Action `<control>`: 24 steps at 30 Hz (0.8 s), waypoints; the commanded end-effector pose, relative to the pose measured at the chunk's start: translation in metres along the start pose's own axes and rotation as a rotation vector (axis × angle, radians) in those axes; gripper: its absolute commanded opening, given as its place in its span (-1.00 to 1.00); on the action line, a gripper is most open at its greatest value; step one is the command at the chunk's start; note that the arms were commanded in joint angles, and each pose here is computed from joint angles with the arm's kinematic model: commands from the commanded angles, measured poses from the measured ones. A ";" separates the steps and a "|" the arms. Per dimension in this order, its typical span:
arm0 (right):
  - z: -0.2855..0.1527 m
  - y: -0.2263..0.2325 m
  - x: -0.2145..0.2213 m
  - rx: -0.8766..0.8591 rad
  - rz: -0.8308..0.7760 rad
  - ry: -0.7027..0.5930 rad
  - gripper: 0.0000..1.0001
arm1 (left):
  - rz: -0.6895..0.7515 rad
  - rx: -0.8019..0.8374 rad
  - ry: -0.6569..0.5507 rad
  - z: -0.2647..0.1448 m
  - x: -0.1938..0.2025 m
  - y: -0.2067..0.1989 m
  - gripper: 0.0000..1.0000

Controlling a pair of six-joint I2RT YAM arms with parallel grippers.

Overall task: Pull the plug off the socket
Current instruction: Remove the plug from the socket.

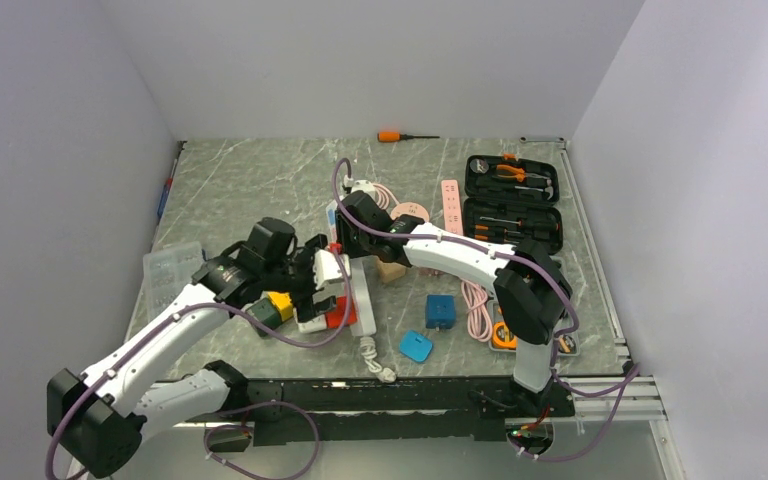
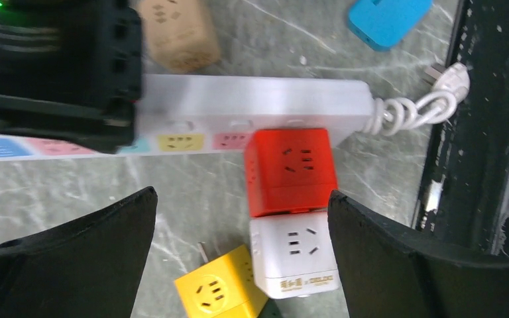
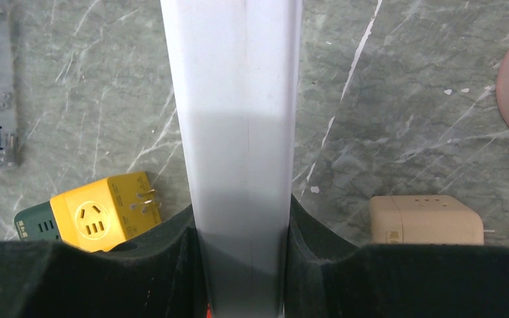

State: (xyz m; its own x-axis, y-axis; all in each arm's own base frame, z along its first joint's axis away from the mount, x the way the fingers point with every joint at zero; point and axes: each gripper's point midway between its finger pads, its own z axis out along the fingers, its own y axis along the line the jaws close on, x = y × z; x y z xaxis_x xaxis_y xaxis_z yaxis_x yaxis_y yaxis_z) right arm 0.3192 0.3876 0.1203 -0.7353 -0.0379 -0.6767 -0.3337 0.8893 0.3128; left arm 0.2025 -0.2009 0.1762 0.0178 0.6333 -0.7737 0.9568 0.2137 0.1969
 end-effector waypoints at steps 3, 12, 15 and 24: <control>-0.020 0.038 -0.045 -0.123 0.079 -0.102 -1.00 | -0.007 0.083 0.073 0.022 0.022 -0.021 0.99; -0.017 0.031 -0.045 -0.103 0.073 -0.097 -1.00 | -0.006 0.090 0.162 0.042 0.040 -0.032 0.99; -0.016 0.029 -0.047 -0.096 0.079 -0.095 -1.00 | -0.007 0.086 0.204 0.049 0.046 -0.035 0.99; -0.013 0.031 -0.044 -0.126 0.107 -0.065 -1.00 | 0.047 0.021 0.346 0.058 0.054 -0.028 0.99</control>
State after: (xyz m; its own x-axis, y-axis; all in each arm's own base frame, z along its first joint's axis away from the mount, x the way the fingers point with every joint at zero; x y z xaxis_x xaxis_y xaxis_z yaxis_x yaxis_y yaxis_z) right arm 0.3226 0.3833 0.1173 -0.7615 -0.0258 -0.6476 -0.3085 0.8932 0.3272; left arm 0.1741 -0.2121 0.0778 -0.0347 0.8591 -0.5106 0.9860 0.1128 0.1229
